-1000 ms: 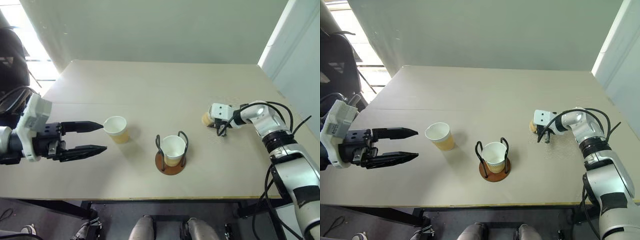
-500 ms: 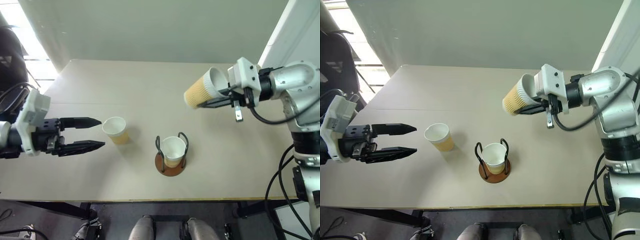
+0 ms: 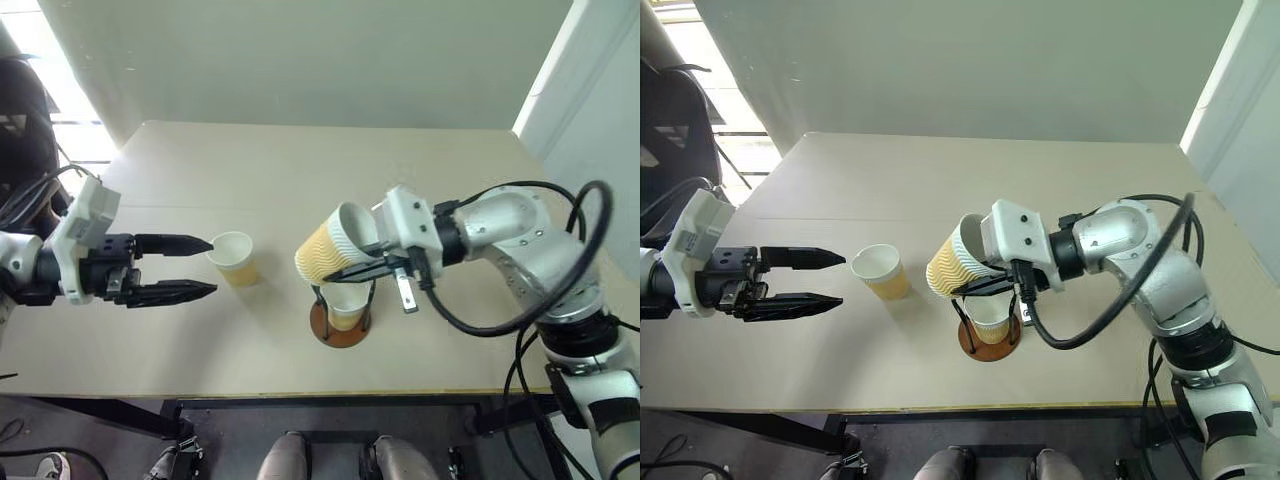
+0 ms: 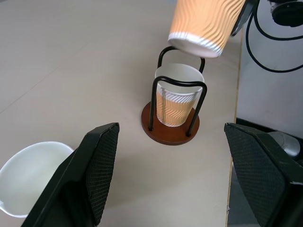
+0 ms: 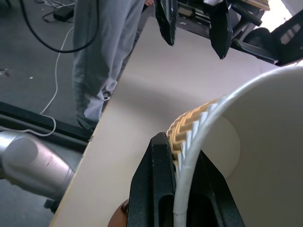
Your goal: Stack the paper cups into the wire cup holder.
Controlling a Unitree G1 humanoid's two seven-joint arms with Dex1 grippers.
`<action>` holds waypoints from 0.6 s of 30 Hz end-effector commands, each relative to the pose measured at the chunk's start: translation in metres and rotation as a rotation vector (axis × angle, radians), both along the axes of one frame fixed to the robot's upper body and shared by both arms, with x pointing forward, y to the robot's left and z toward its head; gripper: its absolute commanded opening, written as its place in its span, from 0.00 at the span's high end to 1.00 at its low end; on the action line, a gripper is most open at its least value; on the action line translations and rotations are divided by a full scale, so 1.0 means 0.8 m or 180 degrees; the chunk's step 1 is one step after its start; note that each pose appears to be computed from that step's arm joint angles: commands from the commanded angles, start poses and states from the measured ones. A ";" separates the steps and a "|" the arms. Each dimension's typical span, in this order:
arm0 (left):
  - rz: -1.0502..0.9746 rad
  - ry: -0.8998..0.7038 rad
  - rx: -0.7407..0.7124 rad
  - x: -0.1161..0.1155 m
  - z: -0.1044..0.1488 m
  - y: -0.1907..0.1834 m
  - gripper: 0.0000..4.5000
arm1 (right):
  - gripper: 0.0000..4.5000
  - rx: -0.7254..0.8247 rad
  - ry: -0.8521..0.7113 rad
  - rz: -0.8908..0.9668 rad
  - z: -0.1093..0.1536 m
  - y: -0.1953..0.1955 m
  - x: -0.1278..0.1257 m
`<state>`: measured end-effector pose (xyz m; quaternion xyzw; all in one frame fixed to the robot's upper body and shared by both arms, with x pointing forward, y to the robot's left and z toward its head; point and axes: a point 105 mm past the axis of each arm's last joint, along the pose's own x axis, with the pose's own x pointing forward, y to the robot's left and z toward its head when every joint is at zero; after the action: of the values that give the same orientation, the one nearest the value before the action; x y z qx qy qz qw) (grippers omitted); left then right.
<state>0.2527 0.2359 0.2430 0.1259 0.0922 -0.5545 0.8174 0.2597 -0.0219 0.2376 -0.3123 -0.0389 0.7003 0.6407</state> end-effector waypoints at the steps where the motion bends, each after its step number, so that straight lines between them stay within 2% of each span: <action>1: -0.0003 -0.0137 0.0064 -0.003 0.012 0.000 0.15 | 1.00 -0.0022 -0.0124 -0.0103 -0.003 -0.004 0.009; 18: 0.0117 -0.0199 0.0051 -0.008 0.012 0.005 0.15 | 1.00 -0.0423 -0.0189 0.0046 -0.025 -0.022 0.011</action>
<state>0.2492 0.2404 0.2413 0.1287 0.0921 -0.5379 0.8280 0.2723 -0.0417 0.2151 -0.3647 -0.0024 0.6936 0.6211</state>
